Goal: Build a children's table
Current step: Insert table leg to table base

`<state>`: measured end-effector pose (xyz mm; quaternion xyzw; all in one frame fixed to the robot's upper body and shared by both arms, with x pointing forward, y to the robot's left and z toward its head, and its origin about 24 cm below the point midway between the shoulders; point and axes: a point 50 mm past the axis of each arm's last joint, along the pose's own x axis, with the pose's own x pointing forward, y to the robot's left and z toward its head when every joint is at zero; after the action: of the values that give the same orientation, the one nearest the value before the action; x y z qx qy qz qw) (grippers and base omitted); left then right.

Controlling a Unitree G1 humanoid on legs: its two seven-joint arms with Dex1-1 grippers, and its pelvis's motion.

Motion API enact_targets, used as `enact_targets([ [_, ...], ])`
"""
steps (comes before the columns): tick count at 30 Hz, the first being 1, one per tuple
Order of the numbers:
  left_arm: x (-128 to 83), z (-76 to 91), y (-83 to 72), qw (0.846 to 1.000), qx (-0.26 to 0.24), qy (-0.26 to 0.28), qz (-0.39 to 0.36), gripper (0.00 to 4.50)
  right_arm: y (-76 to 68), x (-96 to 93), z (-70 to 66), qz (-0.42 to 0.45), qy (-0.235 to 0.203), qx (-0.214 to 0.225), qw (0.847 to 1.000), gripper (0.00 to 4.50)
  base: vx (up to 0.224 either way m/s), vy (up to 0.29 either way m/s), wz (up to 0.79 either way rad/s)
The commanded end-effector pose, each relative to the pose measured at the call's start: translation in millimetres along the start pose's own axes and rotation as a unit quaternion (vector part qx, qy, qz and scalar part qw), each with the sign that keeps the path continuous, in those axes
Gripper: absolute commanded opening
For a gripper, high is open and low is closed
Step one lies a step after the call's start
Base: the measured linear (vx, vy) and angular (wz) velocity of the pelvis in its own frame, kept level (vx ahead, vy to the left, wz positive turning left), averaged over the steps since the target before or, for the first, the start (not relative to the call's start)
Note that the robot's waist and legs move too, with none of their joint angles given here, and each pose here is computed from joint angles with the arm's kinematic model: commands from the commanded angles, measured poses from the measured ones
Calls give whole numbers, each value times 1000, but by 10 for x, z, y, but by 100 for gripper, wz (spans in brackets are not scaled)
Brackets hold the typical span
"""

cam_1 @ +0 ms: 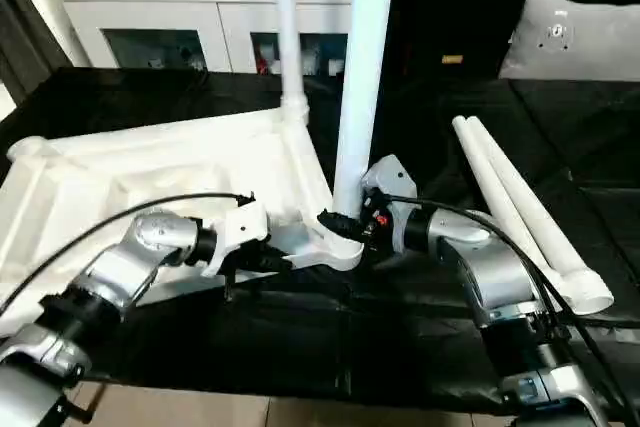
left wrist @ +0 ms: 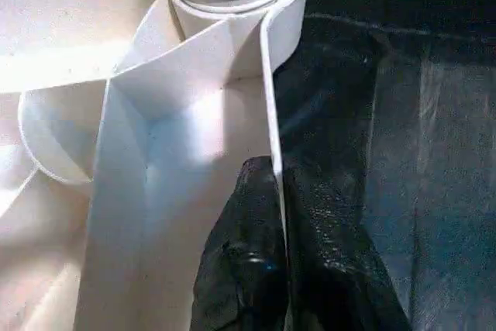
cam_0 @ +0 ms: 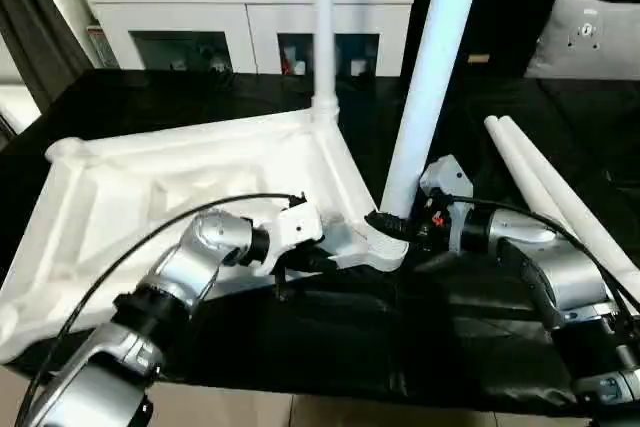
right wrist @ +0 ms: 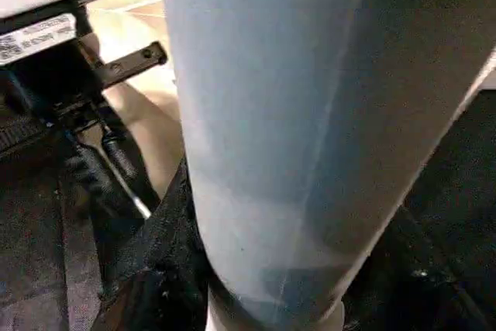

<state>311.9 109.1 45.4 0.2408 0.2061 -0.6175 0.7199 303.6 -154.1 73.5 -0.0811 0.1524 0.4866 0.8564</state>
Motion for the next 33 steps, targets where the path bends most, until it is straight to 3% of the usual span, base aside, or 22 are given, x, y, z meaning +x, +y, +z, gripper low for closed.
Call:
enact_targets([
  [1, -16, 33, 32, 999, 25, 23, -23, 0, 128, 41, -484, 13, 106, 61, 992, 188, 0, 0, 0],
  [10, -52, 1, 101, 1000, -9, 21, 2, 0, 213, 38, -507, 2, 97, 73, 993, 188, 0, 0, 0],
  [14, -90, -46, 82, 999, -37, 13, 18, 0, 172, 45, -520, -56, 91, 87, 990, 188, 0, 0, 0],
  [17, -97, -46, -19, 998, -52, 2, 39, 0, 116, 72, -512, -140, 89, 105, 980, 188, 0, 0, 0],
  [19, -43, 22, -121, 992, -94, -24, 75, 0, 93, 121, -469, -206, 81, 121, 968, 188, 0, 0, 0],
  [21, -25, 42, -136, 991, -103, -27, 86, 0, 91, 134, -458, -218, 80, 127, 964, 188, 0, 0, 0],
  [23, 83, 167, -189, 983, -127, -38, 125, 0, 78, 199, -414, -256, 74, 141, 954, 188, 0, 0, 0],
  [29, 325, 565, -286, 981, -108, -62, 147, 0, 60, 380, -358, -285, 73, 176, 940, 188, 0, 0, 0],
  [33, 313, 569, -299, 981, -101, -47, 159, 0, 95, 424, -369, -278, 88, 178, 940, 188, 0, 0, 0],
])
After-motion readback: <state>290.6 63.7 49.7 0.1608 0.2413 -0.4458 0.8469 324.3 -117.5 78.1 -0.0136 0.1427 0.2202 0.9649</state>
